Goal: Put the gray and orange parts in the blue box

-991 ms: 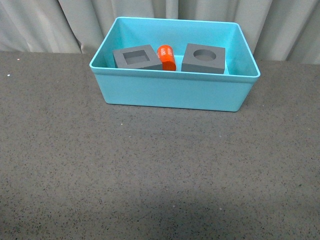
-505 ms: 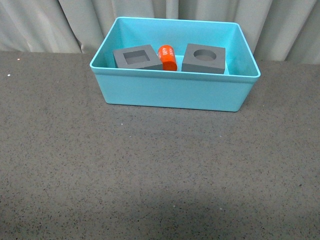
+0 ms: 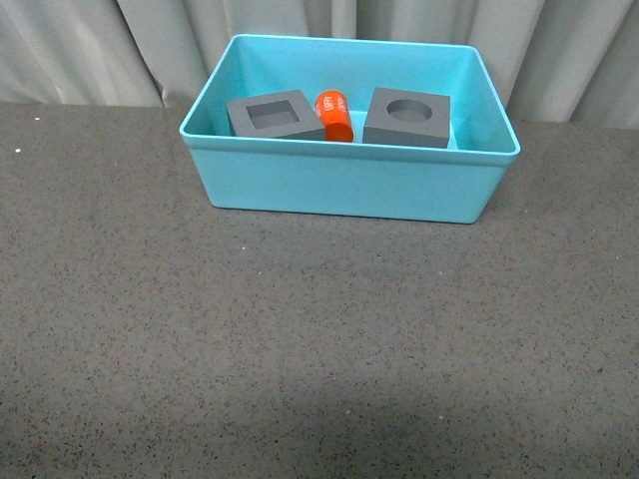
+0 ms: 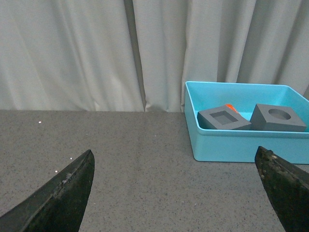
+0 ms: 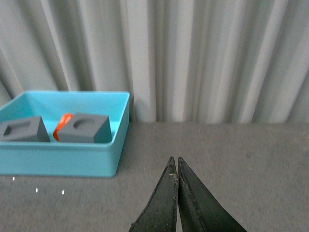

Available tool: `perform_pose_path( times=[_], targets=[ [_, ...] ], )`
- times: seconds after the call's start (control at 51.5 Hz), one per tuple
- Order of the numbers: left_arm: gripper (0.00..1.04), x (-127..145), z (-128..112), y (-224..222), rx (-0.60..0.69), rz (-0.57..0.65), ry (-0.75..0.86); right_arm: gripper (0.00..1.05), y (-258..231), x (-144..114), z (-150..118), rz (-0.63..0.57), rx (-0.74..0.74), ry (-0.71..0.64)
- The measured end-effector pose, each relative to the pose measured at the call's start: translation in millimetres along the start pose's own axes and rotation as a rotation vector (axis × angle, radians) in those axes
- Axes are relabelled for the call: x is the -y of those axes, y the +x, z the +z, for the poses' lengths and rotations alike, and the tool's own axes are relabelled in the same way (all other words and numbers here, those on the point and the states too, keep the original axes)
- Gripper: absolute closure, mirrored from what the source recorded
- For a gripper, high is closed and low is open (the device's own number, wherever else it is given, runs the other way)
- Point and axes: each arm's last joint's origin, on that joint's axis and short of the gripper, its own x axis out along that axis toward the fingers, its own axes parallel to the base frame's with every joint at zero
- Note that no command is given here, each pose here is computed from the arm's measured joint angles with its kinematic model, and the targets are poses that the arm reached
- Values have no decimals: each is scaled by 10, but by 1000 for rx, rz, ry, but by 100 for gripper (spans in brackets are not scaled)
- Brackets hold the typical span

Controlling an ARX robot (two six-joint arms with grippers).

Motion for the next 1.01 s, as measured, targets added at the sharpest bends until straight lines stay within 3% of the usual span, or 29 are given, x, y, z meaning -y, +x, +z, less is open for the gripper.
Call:
perform_pose_path(
  times=[0.194,0.622,1.011],
  targets=[
    [7,0,0,0,0,0,0,101,-71,-1,-7,3,12,-1],
    [7,0,0,0,0,0,0,8,-71,-1,-7,3,13,0],
    [7,0,0,0,0,0,0,10,-71,-1,-7,3,13,0]
  ],
)
